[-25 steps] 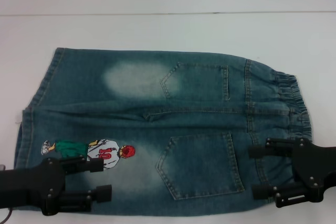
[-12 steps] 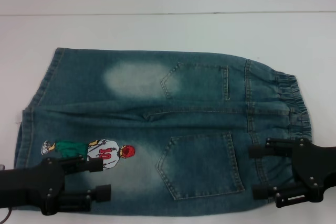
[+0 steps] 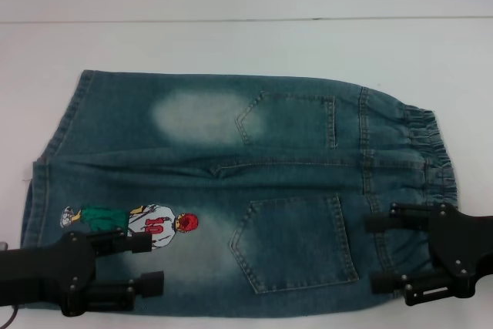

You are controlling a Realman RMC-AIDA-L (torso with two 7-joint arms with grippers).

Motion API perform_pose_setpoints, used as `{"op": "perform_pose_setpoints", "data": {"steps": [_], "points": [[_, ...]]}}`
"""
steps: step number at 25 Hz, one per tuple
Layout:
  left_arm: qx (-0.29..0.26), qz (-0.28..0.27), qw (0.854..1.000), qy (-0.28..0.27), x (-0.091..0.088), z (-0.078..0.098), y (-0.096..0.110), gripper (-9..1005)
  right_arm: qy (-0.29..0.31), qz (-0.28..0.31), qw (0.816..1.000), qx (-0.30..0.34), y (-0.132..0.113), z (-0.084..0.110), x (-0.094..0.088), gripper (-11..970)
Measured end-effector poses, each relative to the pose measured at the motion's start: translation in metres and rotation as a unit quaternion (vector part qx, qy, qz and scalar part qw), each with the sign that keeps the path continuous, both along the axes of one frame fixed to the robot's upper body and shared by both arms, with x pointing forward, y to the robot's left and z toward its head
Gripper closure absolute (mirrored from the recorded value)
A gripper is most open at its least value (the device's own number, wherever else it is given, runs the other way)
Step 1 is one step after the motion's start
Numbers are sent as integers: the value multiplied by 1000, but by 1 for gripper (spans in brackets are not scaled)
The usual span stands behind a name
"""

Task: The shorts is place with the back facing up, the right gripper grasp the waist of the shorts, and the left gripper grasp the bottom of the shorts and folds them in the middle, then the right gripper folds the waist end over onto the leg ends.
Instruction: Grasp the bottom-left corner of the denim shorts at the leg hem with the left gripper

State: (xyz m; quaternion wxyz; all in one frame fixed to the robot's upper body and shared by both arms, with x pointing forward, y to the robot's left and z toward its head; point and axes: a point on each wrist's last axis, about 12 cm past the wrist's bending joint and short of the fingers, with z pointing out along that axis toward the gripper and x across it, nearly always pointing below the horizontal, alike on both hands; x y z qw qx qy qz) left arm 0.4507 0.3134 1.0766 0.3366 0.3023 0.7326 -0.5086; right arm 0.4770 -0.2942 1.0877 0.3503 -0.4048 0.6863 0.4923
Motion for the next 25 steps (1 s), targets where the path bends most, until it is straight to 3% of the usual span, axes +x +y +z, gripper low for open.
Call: {"op": "perform_pose_setpoints", "data": {"steps": [25], "points": [[-1,0,1000,1,0,0,0,151,1,0,1000,1,0,0,-1,1]]}}
